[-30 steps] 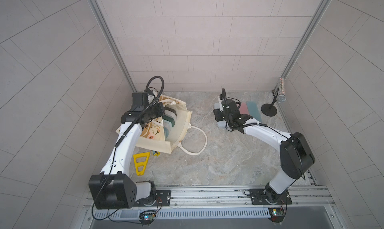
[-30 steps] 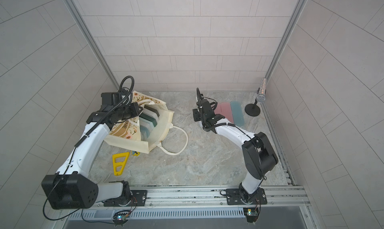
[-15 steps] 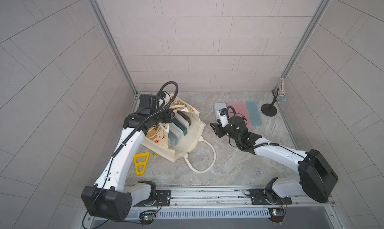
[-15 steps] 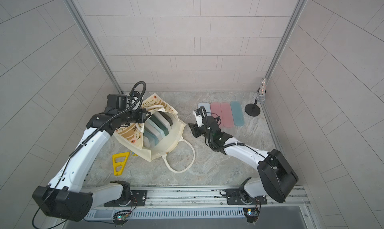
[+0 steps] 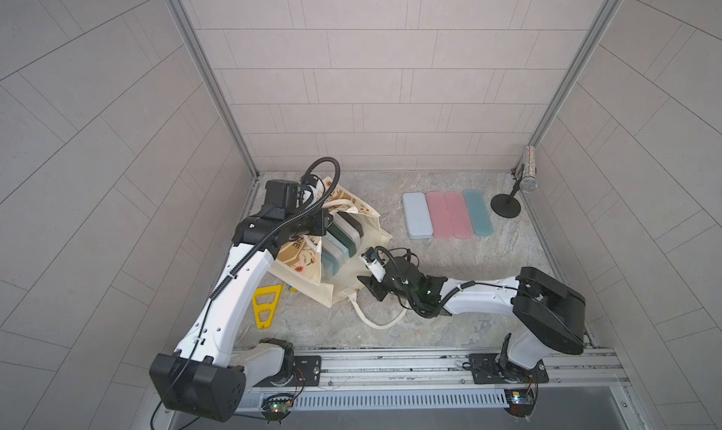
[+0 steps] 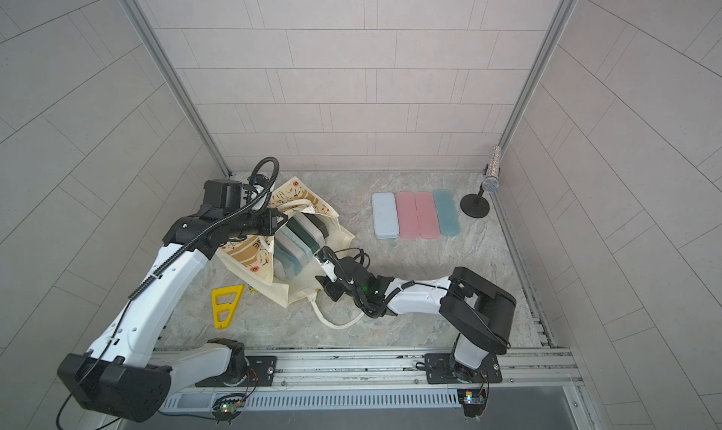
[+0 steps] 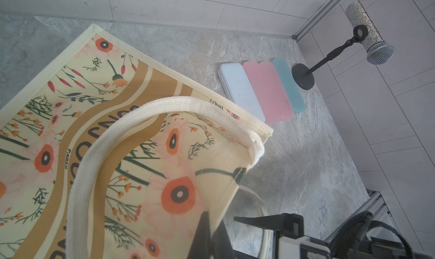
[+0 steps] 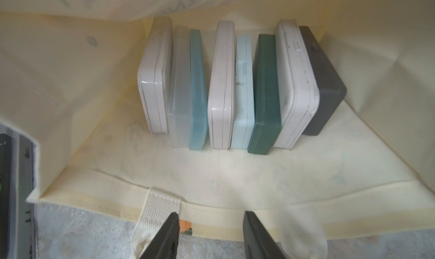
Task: Take out the pencil case from the canvas bag
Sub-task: Pick up the pencil case from the canvas bag.
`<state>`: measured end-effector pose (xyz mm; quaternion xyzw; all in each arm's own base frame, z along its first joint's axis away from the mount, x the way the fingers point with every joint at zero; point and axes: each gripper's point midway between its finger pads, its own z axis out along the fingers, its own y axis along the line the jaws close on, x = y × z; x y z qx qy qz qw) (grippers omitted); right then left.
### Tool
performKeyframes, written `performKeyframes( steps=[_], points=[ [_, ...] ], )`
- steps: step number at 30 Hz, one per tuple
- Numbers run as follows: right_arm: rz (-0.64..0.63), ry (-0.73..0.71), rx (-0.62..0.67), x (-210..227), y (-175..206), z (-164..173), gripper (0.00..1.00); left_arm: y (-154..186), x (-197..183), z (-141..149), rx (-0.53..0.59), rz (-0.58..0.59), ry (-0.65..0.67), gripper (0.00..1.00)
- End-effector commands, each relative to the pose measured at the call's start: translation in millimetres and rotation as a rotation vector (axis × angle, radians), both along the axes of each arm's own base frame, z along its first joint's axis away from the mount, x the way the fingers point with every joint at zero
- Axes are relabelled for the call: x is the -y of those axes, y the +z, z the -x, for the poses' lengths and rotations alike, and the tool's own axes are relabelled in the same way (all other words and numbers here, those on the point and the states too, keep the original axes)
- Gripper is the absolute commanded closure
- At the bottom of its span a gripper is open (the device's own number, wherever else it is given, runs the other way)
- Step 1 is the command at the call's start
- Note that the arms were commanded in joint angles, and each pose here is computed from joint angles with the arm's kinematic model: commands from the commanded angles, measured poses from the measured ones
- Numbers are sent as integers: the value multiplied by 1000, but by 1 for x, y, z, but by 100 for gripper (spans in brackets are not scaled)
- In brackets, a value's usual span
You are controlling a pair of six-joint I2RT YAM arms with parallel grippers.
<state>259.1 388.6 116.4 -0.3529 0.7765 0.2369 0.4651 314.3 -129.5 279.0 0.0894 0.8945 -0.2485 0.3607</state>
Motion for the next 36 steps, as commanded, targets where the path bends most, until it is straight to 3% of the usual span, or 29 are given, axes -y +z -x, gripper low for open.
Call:
performKeyframes(
  steps=[1,17,36],
  points=[
    [-71,-49,50,-17,14,-15,55,23,8,2,93,36,-37,100],
    [-138,-106,38,-61,4,-72,53,24,9,3,94,29,-40,100],
    [-110,-72,4,-81,-14,-83,55,26,10,4,94,34,-48,100]
  ],
)
